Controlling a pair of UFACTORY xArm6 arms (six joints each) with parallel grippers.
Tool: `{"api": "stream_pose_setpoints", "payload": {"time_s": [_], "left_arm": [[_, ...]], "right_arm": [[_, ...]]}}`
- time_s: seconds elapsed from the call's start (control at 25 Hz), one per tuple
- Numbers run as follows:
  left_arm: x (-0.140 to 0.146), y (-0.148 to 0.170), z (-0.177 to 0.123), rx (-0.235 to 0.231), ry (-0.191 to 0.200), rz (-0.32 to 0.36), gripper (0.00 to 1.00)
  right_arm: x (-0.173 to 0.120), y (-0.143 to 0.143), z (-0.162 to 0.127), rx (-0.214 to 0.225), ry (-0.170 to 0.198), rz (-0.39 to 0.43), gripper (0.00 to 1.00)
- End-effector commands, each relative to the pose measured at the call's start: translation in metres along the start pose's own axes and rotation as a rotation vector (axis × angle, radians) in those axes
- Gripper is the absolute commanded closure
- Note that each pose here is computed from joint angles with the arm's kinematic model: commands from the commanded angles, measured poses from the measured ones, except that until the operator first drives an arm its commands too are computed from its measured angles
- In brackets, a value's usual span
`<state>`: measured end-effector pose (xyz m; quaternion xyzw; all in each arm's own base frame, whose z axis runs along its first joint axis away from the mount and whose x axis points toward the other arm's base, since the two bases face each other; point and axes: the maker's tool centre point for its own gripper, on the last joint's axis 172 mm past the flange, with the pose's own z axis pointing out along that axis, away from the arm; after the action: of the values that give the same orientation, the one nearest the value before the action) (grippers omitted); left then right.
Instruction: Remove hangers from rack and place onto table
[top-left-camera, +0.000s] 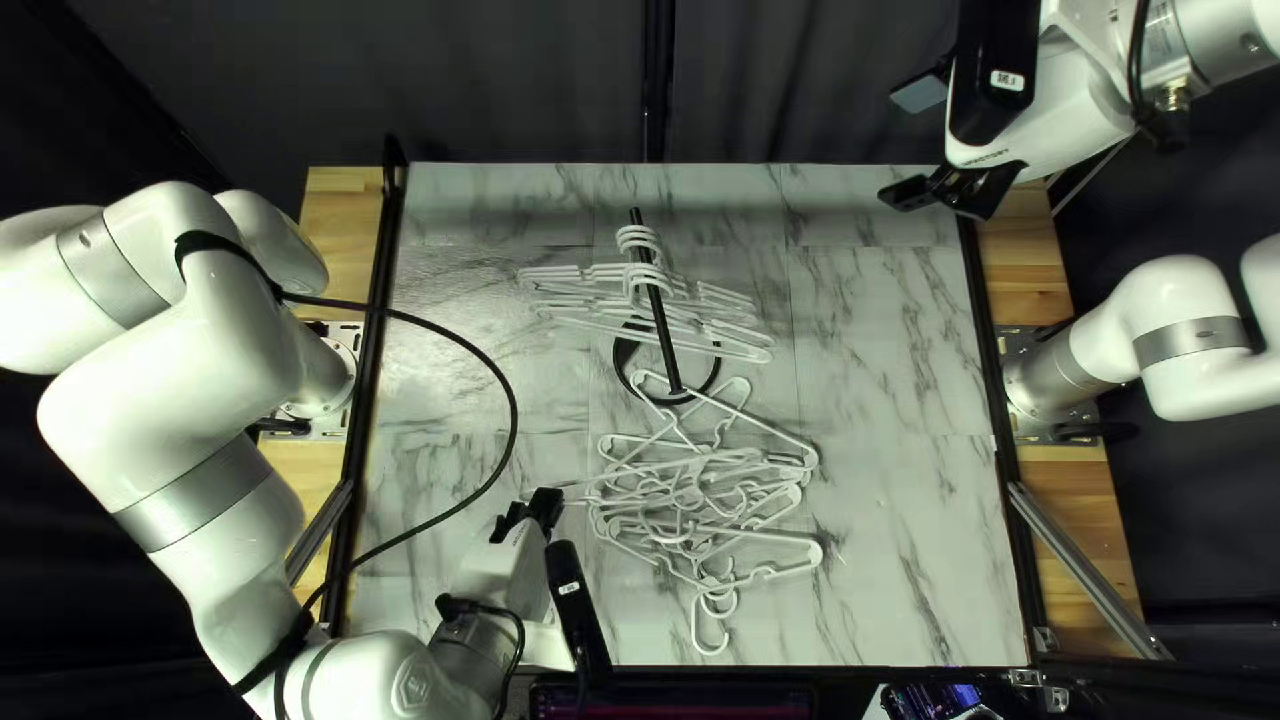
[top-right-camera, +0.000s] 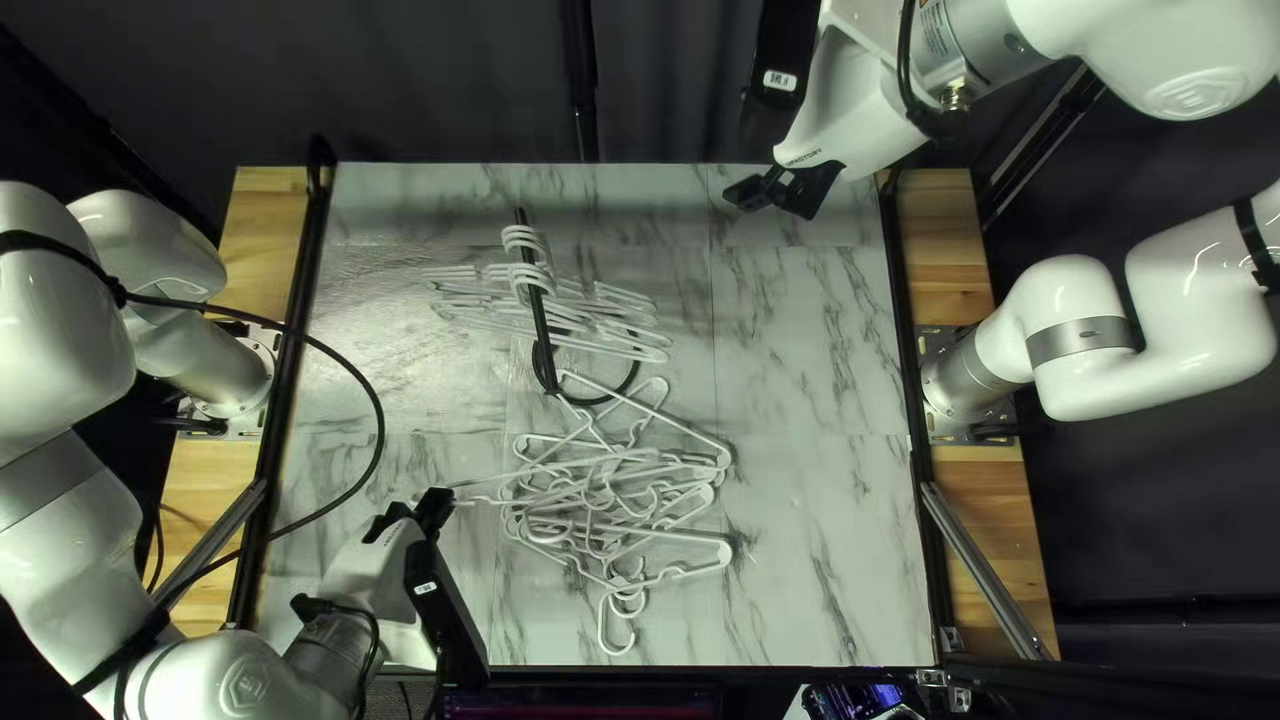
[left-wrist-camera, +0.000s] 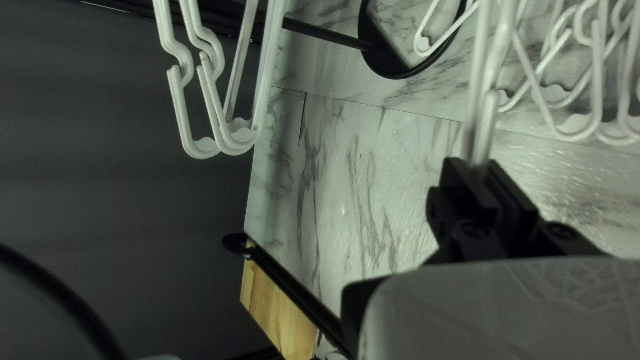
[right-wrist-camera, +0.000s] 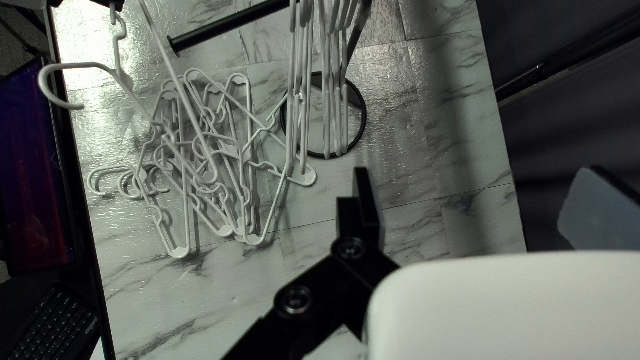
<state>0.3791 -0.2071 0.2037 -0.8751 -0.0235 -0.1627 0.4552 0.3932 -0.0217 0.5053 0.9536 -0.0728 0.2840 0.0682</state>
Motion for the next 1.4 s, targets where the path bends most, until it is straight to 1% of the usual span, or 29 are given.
{"api": "stream_pose_setpoints", "payload": {"time_s": [0.04, 0.28, 0.32, 0.4, 0.52, 0.64, 0.76, 0.88, 0.96, 1.0, 1.04, 1.36, 1.4], "left_arm": [[0.0, 0.0, 0.0, 0.0, 0.0, 0.0, 1.0], [0.0, 0.0, 0.0, 0.0, 0.0, 0.0, 1.0], [-0.003, 0.005, 0.003, -0.004, -0.006, -0.002, 1.0], [-0.002, 0.012, 0.01, 0.0, -0.007, 0.004, 1.0], [0.004, 0.021, 0.022, 0.027, -0.019, 0.013, 1.0], [0.008, 0.027, 0.031, 0.04, -0.024, 0.026, 1.0], [0.013, 0.037, 0.037, 0.049, -0.016, 0.055, 1.0], [0.012, 0.047, 0.039, 0.077, -0.009, 0.079, 1.0], [0.01, 0.061, 0.046, 0.123, -0.017, 0.086, 1.0], [0.01, 0.066, 0.049, 0.137, -0.023, 0.086, 1.0], [0.01, 0.072, 0.058, 0.176, -0.057, 0.082, 1.0], [0.01, 0.072, 0.058, 0.176, -0.057, 0.082, 1.0], [0.008, 0.074, 0.058, 0.178, -0.063, 0.074, 1.0]], "right_arm": [[0.0, 0.0, 0.0, 0.0, 0.0, 0.0, 0.0], [0.0, 0.0, 0.0, 0.0, 0.0, 0.0, 0.0], [0.0, 0.0, 0.0, 0.0, 0.0, 0.0, 0.0], [0.0, 0.0, 0.0, 0.0, 0.0, 0.0, 0.0], [0.0, 0.0, 0.0, 0.0, 0.0, 0.0, 0.0], [0.0, 0.0, 0.0, 0.0, 0.0, 0.0, 0.0], [0.0, 0.0, 0.0, 0.0, 0.0, 0.0, 0.0], [0.0, 0.0, 0.0, 0.0, 0.0, 0.0, 0.0], [0.0, 0.0, 0.0, 0.0, 0.0, 0.0, 0.0], [0.0, 0.0, 0.0, 0.0, 0.0, 0.0, 0.0], [0.0, 0.0, 0.0, 0.0, 0.0, 0.0, 0.0], [0.0, 0.0, 0.0, 0.0, 0.0, 0.0, 0.0], [0.0, 0.0, 0.0, 0.0, 0.0, 0.0, 0.0]]}}
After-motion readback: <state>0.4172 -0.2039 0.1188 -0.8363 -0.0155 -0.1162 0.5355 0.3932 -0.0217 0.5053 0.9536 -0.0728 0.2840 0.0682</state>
